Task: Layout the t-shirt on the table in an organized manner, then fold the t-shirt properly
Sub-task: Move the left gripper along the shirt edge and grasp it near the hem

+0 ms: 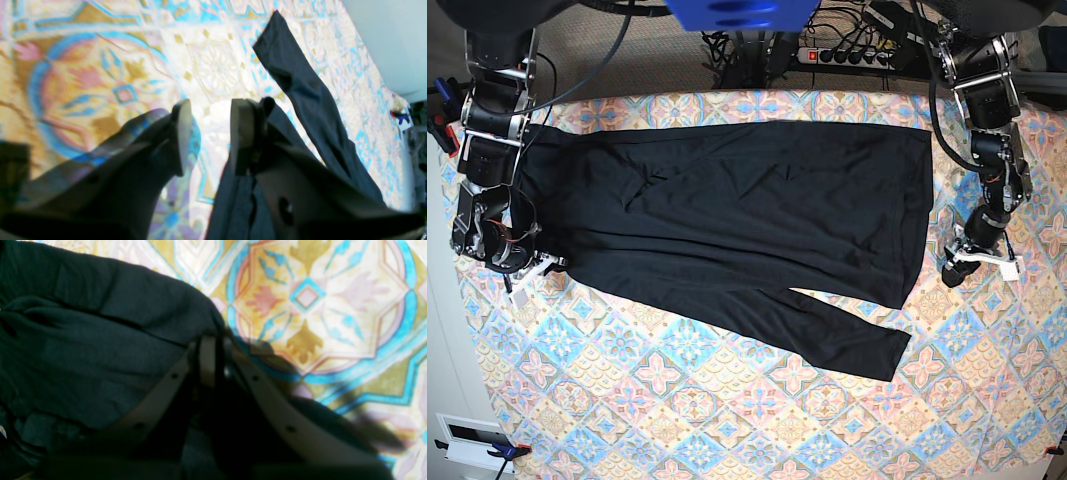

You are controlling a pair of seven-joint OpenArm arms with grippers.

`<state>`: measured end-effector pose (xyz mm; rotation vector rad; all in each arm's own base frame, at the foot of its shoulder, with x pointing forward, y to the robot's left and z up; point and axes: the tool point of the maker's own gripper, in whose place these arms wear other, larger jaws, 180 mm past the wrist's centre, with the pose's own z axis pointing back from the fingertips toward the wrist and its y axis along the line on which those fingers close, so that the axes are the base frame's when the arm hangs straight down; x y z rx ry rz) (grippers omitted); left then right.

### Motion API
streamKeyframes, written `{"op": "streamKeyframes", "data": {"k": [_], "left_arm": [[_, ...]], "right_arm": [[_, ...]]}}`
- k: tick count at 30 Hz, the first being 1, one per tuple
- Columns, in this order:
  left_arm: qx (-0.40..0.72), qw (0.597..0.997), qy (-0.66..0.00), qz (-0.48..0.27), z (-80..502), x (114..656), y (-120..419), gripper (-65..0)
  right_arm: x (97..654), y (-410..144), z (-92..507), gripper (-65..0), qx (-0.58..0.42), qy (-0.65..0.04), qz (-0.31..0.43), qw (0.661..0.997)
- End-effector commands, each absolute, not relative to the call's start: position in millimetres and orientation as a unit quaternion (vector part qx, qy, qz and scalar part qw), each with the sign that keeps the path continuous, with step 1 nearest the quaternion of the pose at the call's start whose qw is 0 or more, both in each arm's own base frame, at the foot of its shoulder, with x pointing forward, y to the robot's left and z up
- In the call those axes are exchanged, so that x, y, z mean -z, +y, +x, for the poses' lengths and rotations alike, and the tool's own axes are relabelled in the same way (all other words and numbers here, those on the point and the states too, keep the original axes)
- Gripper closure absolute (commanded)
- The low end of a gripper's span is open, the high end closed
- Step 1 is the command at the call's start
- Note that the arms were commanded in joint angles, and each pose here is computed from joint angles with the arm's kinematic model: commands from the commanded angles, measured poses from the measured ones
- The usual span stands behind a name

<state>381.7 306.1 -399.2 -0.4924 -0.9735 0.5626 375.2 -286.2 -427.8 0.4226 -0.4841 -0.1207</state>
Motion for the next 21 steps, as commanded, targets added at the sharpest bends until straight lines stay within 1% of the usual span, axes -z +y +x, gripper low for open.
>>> {"op": "streamKeyframes", "data": {"k": [1, 6, 9, 12, 18, 21], "left_arm": [[-0.257, 0.805, -0.482, -0.232, 393, 379, 314, -20.7], [-0.239, 0.810, -0.473, -0.251, 403, 382, 287, -30.8], [-0.263, 0.813, -0.453, -0.255, 404, 398, 288, -35.2], [-0.292, 0.813, -0.428, -0.265, 406, 417, 283, -34.9], [-0.295, 0.805, -0.432, -0.281, 420, 411, 271, -28.9], [-0.291, 0.802, -0.435, -0.289, 429, 405, 263, -27.4]], "right_arm": [[425, -288, 377, 0.0, 0.051, -0.232, 0.202, 0.950], [425, -288, 377, 0.0, 0.051, -0.232, 0.202, 0.950], [425, -288, 377, 0.0, 0.051, -0.232, 0.202, 0.950], [425, -288, 377, 0.0, 0.051, -0.232, 0.202, 0.950], [425, -288, 377, 0.0, 0.051, -0.232, 0.202, 0.950], [425, -288, 377, 0.0, 0.051, -0.232, 0.202, 0.950]]}}
